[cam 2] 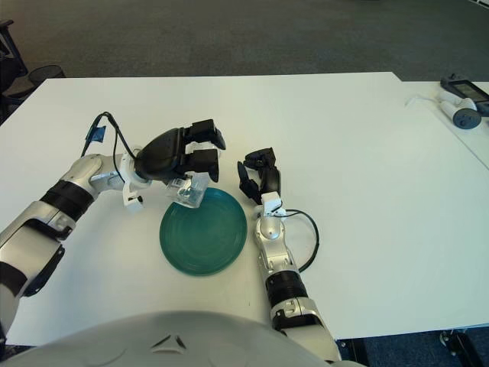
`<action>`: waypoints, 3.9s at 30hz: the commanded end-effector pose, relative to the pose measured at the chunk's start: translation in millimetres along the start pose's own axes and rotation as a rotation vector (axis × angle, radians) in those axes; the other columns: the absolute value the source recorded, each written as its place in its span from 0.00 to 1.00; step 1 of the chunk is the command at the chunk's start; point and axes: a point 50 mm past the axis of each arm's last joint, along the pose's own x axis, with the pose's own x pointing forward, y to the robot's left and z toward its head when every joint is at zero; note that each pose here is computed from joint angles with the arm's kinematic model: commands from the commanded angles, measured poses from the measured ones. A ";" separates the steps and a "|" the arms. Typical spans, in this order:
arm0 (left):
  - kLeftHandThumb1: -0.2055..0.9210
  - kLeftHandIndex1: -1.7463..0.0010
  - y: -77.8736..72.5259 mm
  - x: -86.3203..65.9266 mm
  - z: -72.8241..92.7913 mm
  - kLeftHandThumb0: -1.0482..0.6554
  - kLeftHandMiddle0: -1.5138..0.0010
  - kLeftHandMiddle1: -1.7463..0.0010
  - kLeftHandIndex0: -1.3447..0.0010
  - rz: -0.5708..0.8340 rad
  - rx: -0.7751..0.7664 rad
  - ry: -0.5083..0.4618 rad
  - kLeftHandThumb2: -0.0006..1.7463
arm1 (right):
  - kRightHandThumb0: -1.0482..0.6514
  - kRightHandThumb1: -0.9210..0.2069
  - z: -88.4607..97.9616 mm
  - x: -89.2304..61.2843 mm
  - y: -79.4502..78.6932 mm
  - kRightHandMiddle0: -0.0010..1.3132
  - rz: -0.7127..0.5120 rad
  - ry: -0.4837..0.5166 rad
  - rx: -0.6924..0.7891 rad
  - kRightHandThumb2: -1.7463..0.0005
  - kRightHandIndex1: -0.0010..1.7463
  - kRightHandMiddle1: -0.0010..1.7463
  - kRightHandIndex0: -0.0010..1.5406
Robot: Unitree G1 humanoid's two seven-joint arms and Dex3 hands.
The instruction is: Put the bottle into the plate.
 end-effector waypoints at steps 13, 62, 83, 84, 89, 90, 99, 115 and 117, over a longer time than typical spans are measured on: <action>0.36 0.00 -0.6 -1.2 10.7 0.61 0.52 0.03 0.65 -0.022 0.101 -0.027 0.83 | 0.41 0.00 -27.3 -22.8 5.6 0.14 0.007 0.217 -0.047 0.70 0.67 1.00 0.22; 0.25 0.03 -11.8 -8.0 39.0 0.61 0.47 0.00 0.56 -0.334 -0.111 -0.065 0.91 | 0.41 0.00 -38.3 -22.4 0.7 0.15 0.021 0.260 0.012 0.71 0.68 1.00 0.17; 0.46 0.05 -20.0 -8.7 49.2 0.61 0.59 0.00 0.67 -0.336 -0.330 0.058 0.75 | 0.41 0.00 -37.9 -20.3 1.1 0.15 0.017 0.254 0.016 0.71 0.70 1.00 0.17; 0.48 0.05 -20.4 -8.7 49.2 0.61 0.60 0.00 0.69 -0.345 -0.322 0.056 0.74 | 0.41 0.00 -37.8 -20.3 1.4 0.15 0.015 0.260 0.018 0.71 0.70 1.00 0.17; 0.93 0.24 -21.6 -10.8 47.7 0.25 0.88 0.28 0.93 -0.418 -0.278 0.091 0.51 | 0.41 0.00 -36.0 -19.6 1.9 0.14 0.016 0.269 0.018 0.71 0.70 1.00 0.16; 0.94 0.32 -22.2 -11.4 47.5 0.22 0.90 0.35 0.94 -0.430 -0.269 0.102 0.52 | 0.41 0.00 -35.8 -19.3 1.7 0.14 0.018 0.270 0.016 0.71 0.70 1.00 0.16; 1.00 0.88 -27.6 -22.9 47.0 0.05 0.99 0.90 1.00 -0.424 -0.030 0.184 0.61 | 0.41 0.00 -36.0 -17.4 2.1 0.14 0.015 0.292 -0.004 0.70 0.69 1.00 0.17; 1.00 1.00 -36.6 -25.3 42.3 0.00 1.00 1.00 1.00 -0.497 0.145 0.187 0.54 | 0.42 0.00 -38.2 -17.4 3.2 0.14 -0.027 0.262 -0.010 0.70 0.72 1.00 0.20; 1.00 1.00 -37.0 -25.6 41.4 0.01 1.00 1.00 1.00 -0.492 0.151 0.187 0.55 | 0.42 0.00 -38.9 -17.1 3.4 0.14 -0.029 0.260 -0.003 0.70 0.73 1.00 0.21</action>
